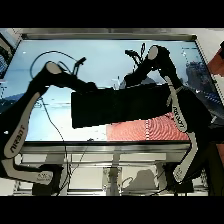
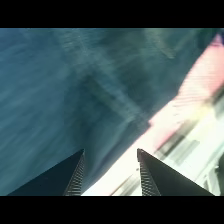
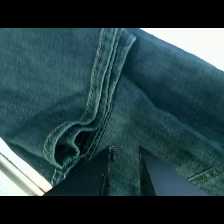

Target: Fold the clothes and pants, and hang the long-sleeved shirts on hangers.

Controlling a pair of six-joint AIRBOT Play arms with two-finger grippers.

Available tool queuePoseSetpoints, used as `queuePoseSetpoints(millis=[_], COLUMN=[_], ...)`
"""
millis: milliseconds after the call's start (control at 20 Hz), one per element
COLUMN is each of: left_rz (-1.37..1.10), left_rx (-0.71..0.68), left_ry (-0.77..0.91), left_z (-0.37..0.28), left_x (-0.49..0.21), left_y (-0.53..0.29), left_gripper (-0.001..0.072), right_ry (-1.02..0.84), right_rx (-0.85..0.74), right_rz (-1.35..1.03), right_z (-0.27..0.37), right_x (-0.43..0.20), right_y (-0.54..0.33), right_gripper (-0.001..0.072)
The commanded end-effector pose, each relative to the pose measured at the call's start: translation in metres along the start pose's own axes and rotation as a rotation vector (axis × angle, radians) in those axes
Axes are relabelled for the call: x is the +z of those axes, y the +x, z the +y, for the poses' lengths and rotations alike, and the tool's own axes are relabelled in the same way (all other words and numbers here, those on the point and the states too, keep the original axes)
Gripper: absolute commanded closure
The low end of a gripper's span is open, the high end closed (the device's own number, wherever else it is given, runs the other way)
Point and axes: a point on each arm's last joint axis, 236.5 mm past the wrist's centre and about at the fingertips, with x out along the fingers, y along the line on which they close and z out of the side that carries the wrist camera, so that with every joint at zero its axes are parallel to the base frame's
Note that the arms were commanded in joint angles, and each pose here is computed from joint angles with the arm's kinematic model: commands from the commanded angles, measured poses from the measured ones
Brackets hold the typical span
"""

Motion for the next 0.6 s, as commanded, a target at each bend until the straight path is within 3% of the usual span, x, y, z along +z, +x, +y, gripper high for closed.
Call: queuePoseSetpoints(millis=[0,200,300,400,450,500,550], left_rz=[-0.001,-0.015,-0.052,-0.083,-0.099,-0.115,-0.128], left_rx=[0.068,0.076,0.068,0.097,0.113,0.124,0.135], left_ry=[-0.130,-0.412,-0.477,-0.500,-0.501,-0.503,-0.512], left_z=[0.058,0.126,0.143,0.157,0.162,0.166,0.169], left_x=[-0.029,-0.091,-0.102,-0.104,-0.101,-0.099,-0.097], left_y=[-0.034,-0.038,-0.037,-0.038,-0.039,-0.040,-0.041], left_gripper=[0.0308,0.0305,0.0292,0.0196,0.0149,0.0137,0.0129], right_ry=[-0.005,-0.008,-0.014,-0.014,-0.013,-0.012,-0.008], right_rx=[0.013,0.079,0.113,0.127,0.132,0.135,0.138], right_rz=[0.026,-0.001,-0.008,-0.007,-0.003,0.007,0.019], right_z=[0.003,0.020,0.028,0.032,0.033,0.034,0.034], right_x=[-0.006,0.000,0.002,0.002,0.001,-0.002,-0.004], right_y=[0.000,-0.001,-0.001,-0.002,-0.002,-0.002,-0.002], right_gripper=[0.0490,0.0490,0.0491,0.0490,0.0426,0.0307,0.0257])
